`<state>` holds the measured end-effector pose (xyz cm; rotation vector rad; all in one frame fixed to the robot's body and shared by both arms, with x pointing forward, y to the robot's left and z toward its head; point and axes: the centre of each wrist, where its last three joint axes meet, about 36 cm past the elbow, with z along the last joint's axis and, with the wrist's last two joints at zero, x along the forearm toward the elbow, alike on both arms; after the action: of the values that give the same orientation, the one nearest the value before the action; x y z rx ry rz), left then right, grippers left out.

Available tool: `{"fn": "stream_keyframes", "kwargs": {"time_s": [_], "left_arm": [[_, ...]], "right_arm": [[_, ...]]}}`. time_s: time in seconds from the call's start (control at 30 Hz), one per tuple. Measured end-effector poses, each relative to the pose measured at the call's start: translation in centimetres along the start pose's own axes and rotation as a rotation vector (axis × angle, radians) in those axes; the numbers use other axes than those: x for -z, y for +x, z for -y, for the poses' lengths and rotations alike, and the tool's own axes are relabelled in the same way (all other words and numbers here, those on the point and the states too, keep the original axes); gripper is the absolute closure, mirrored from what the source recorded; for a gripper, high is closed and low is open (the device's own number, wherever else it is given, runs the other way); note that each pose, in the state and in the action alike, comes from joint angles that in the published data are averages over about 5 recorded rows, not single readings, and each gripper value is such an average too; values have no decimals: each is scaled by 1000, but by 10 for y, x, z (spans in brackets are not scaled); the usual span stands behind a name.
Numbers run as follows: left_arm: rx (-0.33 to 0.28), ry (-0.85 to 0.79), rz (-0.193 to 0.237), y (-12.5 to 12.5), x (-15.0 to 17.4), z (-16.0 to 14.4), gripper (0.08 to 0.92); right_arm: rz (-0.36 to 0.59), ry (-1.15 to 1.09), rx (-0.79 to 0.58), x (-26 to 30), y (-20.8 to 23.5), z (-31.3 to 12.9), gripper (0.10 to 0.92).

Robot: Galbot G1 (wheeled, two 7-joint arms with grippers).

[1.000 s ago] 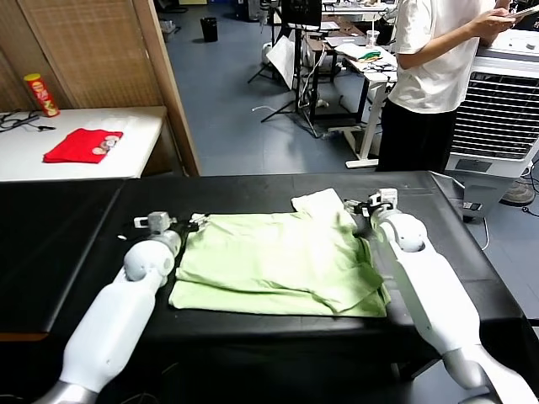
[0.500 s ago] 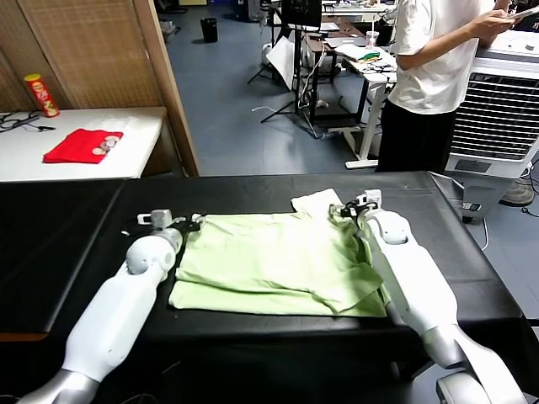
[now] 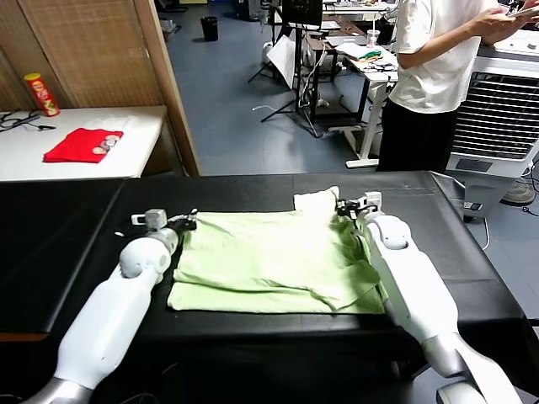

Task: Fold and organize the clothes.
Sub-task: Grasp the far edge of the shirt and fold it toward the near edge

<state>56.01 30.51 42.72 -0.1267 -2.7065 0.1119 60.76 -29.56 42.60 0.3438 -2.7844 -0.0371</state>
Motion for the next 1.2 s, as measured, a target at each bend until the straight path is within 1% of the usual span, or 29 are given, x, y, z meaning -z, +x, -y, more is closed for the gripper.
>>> {"fn": "stream_keyframes", "kwargs": {"time_s": [0.13,0.23,0.3,0.37,0.57,0.73,0.97,1.1,1.2], "left_arm": [[-18,-16,47,24,6,-1,870],[-32,-38,82,47,4,-1,870],[-38,-54,95,64,-1,-2,870],[-42,-70,98,79,-7,-4,870],[-40,-115,90,124,-28,-2,870],[-42,-129,74,151,-46,5,870],[-42,-151,36,175,-65,9,870],[-41,-166,21,184,-74,13,870],[-28,-193,7,187,-81,14,870]], "right_arm": [[14,2,2,-3,37,-1,901],[-1,20,-24,-6,67,-6,901],[-20,33,-42,-9,85,-12,901],[-45,44,-52,-13,103,-19,901],[-121,67,-58,-26,145,-38,901],[-166,82,-56,-31,170,-49,901],[-214,98,-64,-38,190,-57,901],[-225,99,-60,-42,195,-59,901],[-226,93,-48,-43,199,-60,900]]}}
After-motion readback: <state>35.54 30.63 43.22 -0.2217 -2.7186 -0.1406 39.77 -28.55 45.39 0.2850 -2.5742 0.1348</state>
